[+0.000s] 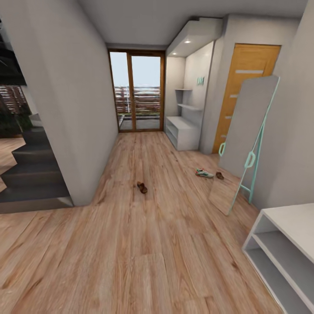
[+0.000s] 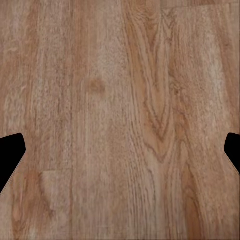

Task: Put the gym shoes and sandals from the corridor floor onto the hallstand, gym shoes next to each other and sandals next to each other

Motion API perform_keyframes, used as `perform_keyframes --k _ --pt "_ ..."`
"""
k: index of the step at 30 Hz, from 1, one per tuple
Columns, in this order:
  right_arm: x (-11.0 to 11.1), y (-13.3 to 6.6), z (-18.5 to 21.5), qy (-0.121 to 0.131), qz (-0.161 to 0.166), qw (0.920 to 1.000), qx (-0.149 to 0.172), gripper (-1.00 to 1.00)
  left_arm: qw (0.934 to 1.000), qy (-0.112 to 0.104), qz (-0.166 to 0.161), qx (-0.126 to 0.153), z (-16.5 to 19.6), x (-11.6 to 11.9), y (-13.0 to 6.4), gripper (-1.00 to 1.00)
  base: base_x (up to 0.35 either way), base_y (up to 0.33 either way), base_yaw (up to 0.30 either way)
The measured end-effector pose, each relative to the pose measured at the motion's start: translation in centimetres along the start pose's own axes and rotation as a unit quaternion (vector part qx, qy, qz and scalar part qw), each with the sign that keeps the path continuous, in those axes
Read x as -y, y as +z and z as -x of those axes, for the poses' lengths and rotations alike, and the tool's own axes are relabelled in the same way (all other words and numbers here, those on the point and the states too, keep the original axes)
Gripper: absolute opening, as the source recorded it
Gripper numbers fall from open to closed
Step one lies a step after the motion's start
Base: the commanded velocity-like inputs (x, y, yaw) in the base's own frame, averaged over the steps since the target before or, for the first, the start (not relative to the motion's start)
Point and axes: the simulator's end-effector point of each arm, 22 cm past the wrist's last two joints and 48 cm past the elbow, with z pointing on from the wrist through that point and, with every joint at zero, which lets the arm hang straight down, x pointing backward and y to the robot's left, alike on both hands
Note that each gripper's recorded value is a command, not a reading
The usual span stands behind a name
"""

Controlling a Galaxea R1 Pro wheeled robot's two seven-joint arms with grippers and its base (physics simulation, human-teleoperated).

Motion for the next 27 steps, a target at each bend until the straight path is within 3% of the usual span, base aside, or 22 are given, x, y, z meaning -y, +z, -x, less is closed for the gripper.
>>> perform_keyframes --k 8,18,27 --pt "0.01 -0.01 -0.03 0.000 0.000 1.0000 0.000 1.00 1.0000 0.000 0.000 0.000 0.03 0.01 0.01 1.00 0.338 0.000 -0.036" --pt "0.01 -0.01 -0.07 0.000 0.000 1.0000 -0.001 1.00 1.0000 0.000 0.000 0.000 0.05 0.02 0.02 1.00 0.339 0.000 -0.224" --pt "-0.07 -0.01 -0.06 -0.001 0.001 1.0000 -0.001 1.00 1.0000 0.000 0.000 0.000 0.00 0.00 0.00 1.00 0.339 0.000 -0.039"
